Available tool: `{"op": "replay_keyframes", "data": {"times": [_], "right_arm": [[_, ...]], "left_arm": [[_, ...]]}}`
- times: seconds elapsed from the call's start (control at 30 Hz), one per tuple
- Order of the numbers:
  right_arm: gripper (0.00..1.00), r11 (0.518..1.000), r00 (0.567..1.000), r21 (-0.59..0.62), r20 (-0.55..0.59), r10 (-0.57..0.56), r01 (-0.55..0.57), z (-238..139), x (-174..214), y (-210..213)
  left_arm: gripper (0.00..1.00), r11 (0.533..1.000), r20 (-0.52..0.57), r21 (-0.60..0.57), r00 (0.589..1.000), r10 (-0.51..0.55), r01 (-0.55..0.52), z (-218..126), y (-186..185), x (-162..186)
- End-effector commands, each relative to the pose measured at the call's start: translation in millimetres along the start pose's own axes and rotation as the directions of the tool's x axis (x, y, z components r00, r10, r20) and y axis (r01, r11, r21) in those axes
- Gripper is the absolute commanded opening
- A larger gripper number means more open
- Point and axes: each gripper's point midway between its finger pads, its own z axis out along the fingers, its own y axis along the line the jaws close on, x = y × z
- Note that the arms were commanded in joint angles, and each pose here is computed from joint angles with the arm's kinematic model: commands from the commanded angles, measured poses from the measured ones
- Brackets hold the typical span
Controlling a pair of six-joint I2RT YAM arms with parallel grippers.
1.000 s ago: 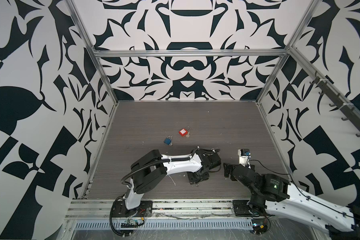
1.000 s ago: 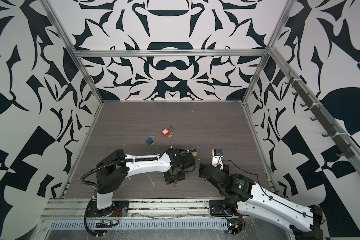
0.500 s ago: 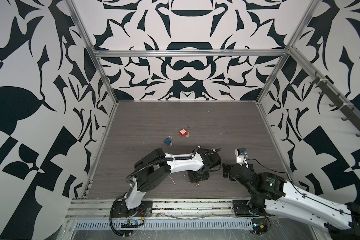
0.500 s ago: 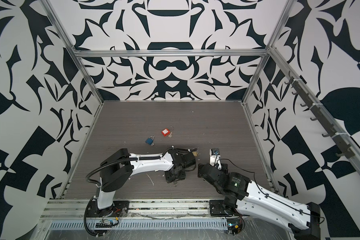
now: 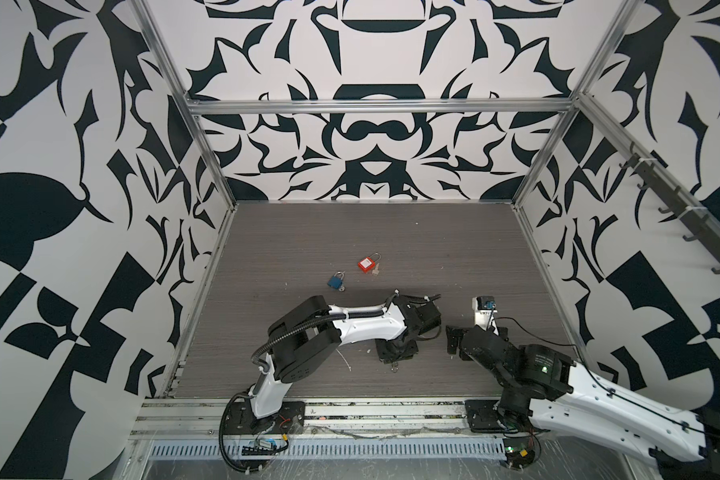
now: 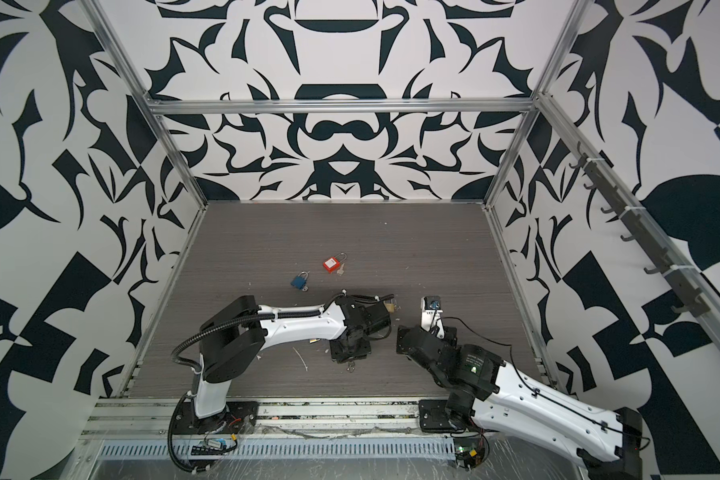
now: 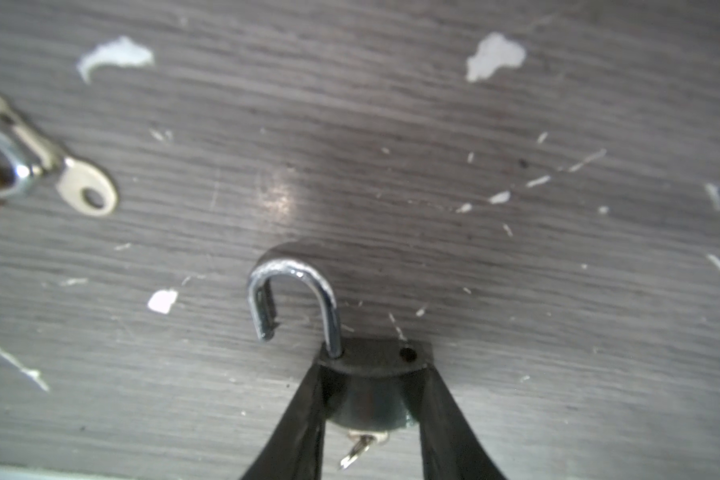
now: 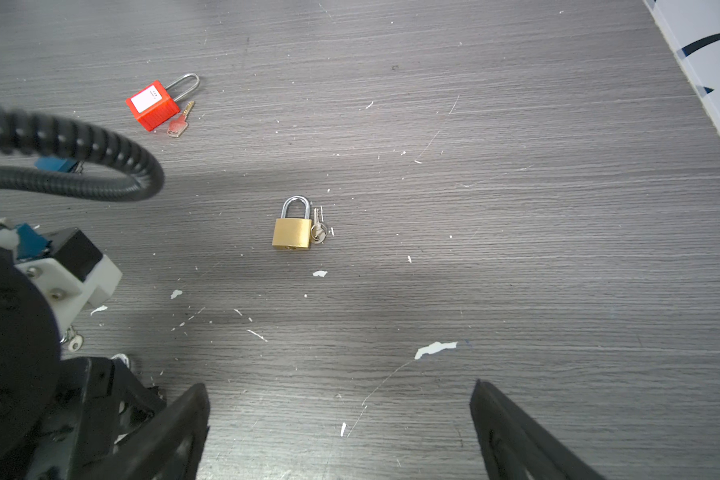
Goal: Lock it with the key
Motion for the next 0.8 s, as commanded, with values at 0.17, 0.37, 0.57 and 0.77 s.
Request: {"op": "replay_keyframes", "data": {"times": [0.17, 0.37, 0.57, 0.77], "right_arm": [[1.00, 0.997, 0.998, -0.059, 0.034, 0.045, -0.043, -22.8, -29.5, 11.4], [1.00, 0.987, 0.994, -0.153, 0.089, 0.056, -0.042, -55.9, -87.7, 32.7], [1.00, 0.921, 0.988, -0.360, -0.088, 0.125, -0.148, -47.7, -130.1, 78.9], [0.98, 0.783, 0.962, -0.572, -0.245, 0.123, -0.246, -37.0, -153.5, 126.7]], "left_arm": [[0.00, 0.987, 0.132, -0.091, 0.981, 0.143, -0.132, -21.4, 18.8, -25.2], [0.00, 0.825, 0.426, -0.132, 0.720, 0.547, -0.549, -105.1, 4.5, -65.8], [0.00, 0.339, 0.603, -0.272, 0.115, 0.790, -0.901, -146.2, 0.2, -49.9], [0.00, -0.139, 0.699, -0.447, -0.442, 0.562, -0.883, -174.7, 20.8, 12.8]]}}
